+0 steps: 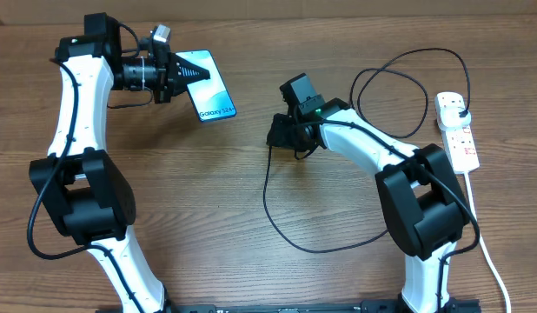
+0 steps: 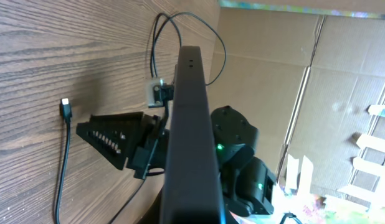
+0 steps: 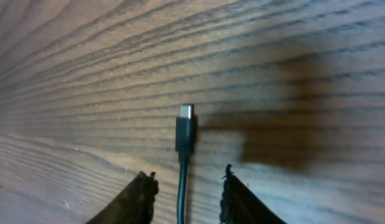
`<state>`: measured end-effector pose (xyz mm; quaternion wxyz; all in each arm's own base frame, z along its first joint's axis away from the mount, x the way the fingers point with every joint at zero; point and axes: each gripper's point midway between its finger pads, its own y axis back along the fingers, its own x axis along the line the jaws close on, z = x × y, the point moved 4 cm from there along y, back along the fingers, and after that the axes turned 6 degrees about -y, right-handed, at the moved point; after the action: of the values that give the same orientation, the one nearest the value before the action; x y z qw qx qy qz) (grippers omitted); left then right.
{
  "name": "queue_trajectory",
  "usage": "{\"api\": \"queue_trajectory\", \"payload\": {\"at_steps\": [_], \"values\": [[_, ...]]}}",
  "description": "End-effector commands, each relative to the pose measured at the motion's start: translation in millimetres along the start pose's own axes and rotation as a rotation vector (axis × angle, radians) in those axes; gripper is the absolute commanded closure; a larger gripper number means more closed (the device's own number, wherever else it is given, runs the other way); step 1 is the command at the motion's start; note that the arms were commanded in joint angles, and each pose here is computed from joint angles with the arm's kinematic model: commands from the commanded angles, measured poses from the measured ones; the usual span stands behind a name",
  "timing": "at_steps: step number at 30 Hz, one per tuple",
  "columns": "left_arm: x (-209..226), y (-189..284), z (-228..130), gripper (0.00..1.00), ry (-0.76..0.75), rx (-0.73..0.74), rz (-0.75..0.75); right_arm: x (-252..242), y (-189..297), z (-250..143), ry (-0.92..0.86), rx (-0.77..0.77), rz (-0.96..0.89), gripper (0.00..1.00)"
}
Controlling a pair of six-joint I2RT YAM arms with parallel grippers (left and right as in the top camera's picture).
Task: Plug charger to phone and switch on socket
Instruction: 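Lower the right gripper onto the black cable's USB-C plug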
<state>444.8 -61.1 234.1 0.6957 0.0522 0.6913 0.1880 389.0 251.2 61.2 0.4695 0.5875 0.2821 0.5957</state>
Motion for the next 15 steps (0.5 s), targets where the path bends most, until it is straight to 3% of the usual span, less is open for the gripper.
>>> {"api": "queue_trajectory", "payload": {"at_steps": [1, 15], "values": [[-11, 1, -1, 0.96, 0.006, 0.003, -0.049, 7, -8, -1, -0.01, 0.023, 0.042, 0.66], [-11, 1, -1, 0.96, 0.007, 0.003, -0.048, 1, -22, -7, -0.082, 0.043, 0.059, 0.72]]}}
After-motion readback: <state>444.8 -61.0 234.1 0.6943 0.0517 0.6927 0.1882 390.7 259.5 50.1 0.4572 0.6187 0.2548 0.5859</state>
